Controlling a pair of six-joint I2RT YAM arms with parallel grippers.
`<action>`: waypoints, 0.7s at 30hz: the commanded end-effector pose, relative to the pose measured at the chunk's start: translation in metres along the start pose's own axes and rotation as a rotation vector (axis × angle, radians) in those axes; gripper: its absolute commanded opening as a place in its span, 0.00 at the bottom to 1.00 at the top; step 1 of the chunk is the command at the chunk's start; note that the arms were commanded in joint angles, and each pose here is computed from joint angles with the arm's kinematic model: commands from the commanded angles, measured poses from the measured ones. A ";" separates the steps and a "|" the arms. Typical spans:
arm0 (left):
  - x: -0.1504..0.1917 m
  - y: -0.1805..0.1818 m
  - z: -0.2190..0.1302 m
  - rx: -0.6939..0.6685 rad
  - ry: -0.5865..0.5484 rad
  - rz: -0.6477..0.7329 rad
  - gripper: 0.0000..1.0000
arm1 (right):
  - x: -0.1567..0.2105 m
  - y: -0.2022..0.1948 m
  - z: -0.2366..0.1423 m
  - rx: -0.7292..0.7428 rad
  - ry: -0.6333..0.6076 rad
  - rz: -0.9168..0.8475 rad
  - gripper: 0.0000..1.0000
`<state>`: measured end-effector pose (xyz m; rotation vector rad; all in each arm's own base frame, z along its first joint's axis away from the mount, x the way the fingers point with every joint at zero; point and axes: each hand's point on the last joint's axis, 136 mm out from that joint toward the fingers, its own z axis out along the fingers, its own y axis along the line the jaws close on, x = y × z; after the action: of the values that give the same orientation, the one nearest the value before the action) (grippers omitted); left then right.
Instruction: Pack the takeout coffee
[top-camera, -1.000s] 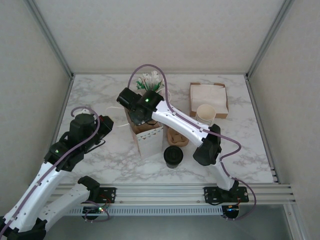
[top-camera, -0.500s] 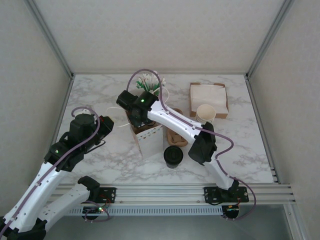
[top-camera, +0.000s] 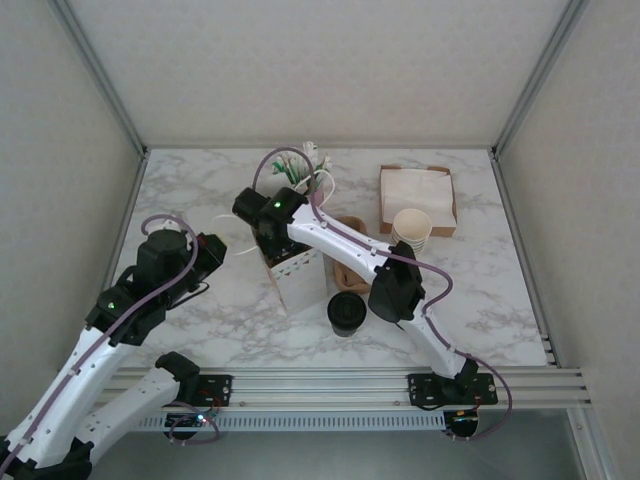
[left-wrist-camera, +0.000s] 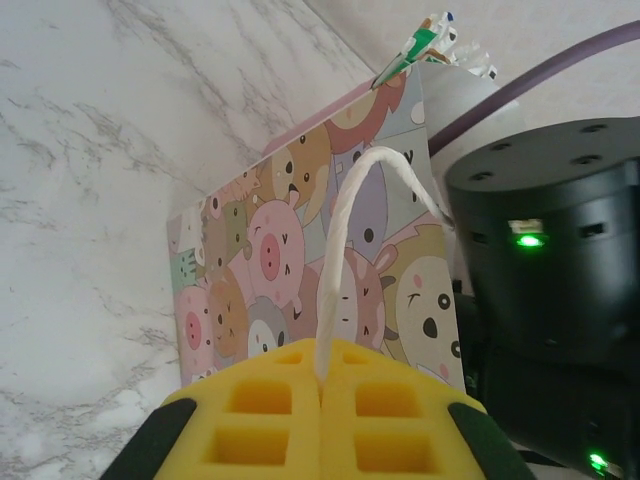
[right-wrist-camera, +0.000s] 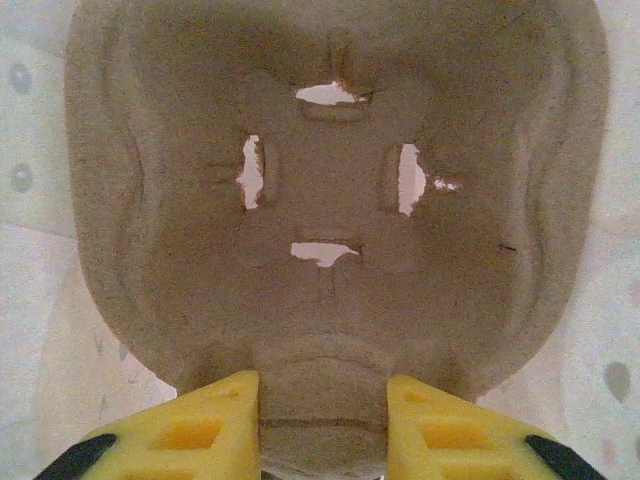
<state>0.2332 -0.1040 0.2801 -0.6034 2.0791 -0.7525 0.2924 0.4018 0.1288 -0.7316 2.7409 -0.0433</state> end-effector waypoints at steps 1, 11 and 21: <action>-0.007 0.003 -0.011 -0.010 -0.026 0.016 0.00 | 0.003 0.001 0.017 -0.009 0.028 0.017 0.32; -0.008 0.004 -0.013 -0.016 -0.033 0.015 0.00 | 0.007 0.002 0.029 -0.013 0.031 0.060 0.39; -0.011 0.003 -0.020 -0.003 -0.047 0.006 0.00 | 0.001 0.000 0.022 -0.021 -0.012 0.081 0.45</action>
<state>0.2264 -0.0975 0.2812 -0.6082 2.0726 -0.7430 0.2960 0.4063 0.0966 -0.6671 2.7718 -0.0083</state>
